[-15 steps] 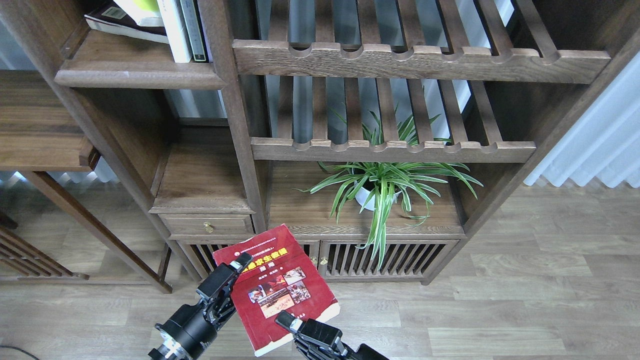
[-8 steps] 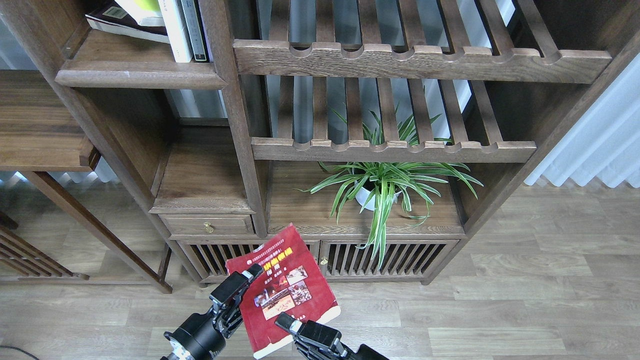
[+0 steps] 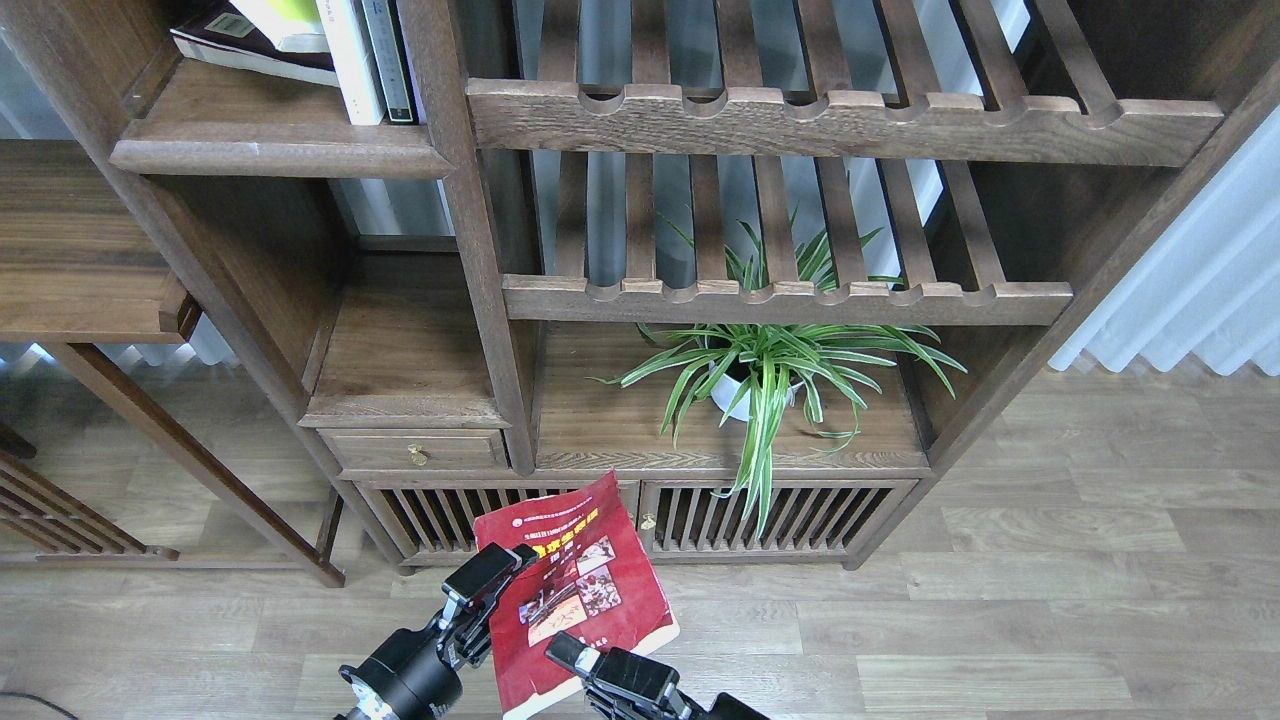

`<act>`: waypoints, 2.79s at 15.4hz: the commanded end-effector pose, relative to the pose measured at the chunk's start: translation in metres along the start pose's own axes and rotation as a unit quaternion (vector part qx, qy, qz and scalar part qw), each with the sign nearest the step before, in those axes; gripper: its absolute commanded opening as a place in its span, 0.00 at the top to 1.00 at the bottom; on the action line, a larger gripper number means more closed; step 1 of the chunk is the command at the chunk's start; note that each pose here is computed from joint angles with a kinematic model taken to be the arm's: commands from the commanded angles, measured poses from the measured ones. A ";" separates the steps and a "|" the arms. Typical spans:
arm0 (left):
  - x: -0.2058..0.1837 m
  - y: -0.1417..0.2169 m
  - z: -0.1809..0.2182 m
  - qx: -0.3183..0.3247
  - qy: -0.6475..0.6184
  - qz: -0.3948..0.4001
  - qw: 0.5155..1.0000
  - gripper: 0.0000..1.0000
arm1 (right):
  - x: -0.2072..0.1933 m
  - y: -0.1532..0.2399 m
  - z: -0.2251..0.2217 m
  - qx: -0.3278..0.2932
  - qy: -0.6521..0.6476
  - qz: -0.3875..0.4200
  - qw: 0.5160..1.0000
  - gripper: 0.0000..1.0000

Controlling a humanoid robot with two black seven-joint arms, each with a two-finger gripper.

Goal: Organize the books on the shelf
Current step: 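Grasp the red book's edge with the left gripper, release the right gripper, then lift the red book with the left gripper up to the top shelf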

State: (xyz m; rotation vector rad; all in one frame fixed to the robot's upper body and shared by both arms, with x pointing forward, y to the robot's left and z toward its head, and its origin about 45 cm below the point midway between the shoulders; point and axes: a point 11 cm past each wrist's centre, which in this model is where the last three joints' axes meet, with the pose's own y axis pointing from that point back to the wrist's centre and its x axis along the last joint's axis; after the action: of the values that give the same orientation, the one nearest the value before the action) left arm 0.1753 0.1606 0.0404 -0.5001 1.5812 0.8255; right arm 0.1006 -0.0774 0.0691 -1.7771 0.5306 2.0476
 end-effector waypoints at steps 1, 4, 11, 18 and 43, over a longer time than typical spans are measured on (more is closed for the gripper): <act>0.002 0.016 0.034 -0.033 -0.024 0.013 0.999 0.99 | -0.002 -0.005 -0.009 -0.011 0.040 0.005 0.999 0.14; 0.000 0.035 0.070 -0.059 -0.056 0.026 0.996 0.99 | 0.000 -0.007 -0.020 -0.011 0.059 0.013 0.998 0.02; -0.037 0.082 0.161 -0.131 -0.144 0.031 0.980 0.99 | -0.002 -0.005 -0.032 0.005 0.065 0.011 0.998 0.02; -0.104 0.118 0.227 -0.172 -0.261 0.017 0.950 0.99 | -0.003 -0.006 -0.034 0.008 0.068 0.010 0.998 0.02; -0.315 0.157 0.316 -0.250 -0.484 -0.075 0.835 0.98 | 0.000 -0.004 -0.044 0.016 0.073 0.018 0.997 0.02</act>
State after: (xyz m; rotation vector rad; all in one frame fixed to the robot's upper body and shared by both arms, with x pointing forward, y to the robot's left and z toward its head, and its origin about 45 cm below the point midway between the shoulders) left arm 0.3178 0.4608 0.3365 -0.4488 0.4631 1.1667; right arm 0.1396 -0.0961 0.0635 -1.9222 0.6364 1.9312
